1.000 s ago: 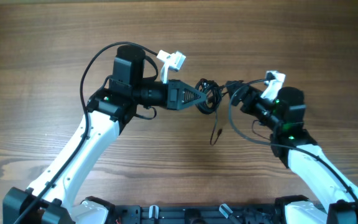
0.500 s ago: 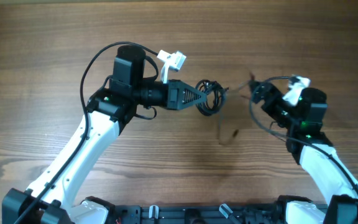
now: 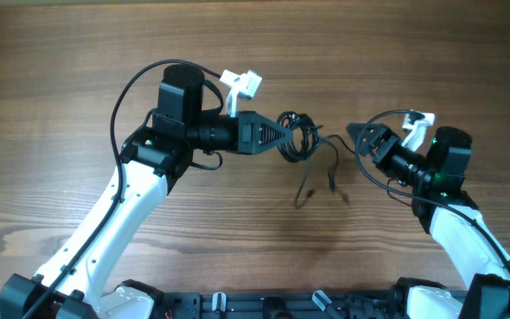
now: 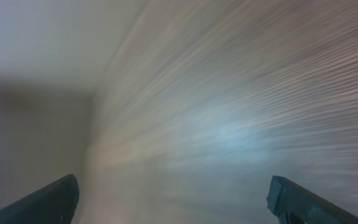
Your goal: Untangle cables
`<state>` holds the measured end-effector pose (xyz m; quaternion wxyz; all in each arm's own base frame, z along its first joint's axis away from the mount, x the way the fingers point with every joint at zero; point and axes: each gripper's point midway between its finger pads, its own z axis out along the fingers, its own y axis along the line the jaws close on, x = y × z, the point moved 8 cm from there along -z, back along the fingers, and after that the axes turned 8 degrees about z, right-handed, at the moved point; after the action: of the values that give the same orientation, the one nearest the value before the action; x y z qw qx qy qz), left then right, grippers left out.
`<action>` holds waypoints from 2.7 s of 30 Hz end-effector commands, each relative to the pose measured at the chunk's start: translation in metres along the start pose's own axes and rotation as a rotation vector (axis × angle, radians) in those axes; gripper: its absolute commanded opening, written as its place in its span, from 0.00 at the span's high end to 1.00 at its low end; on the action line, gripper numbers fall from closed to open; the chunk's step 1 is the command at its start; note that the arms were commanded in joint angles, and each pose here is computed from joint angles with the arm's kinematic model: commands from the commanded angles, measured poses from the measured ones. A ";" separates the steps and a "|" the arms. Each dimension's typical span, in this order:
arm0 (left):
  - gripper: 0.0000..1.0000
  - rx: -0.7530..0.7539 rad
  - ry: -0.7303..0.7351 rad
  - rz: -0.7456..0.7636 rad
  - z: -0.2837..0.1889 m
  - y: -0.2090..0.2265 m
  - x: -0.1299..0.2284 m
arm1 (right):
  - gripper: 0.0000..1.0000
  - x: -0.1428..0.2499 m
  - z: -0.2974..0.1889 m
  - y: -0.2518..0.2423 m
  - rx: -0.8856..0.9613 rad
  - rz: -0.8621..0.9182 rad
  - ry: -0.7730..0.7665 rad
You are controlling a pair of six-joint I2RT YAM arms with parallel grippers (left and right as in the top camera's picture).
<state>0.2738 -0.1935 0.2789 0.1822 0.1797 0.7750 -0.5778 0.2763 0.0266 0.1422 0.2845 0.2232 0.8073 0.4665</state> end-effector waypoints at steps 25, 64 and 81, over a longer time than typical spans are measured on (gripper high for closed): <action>0.96 0.122 -0.050 -0.078 0.006 -0.037 -0.017 | 0.00 0.027 0.024 0.066 -0.288 -0.052 0.136; 0.96 -0.123 -0.233 -0.167 -0.003 -0.005 -0.029 | 0.00 0.001 -0.004 -0.008 0.004 0.036 0.024; 0.96 -0.170 -0.520 -0.626 -0.023 0.012 -0.053 | 0.00 0.015 -0.008 0.025 -0.302 -0.282 0.194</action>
<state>0.3214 -0.1760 0.2890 0.2209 -0.1380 0.7921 -0.5521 0.2743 0.0229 0.1451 0.2976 0.1872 0.8059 0.4764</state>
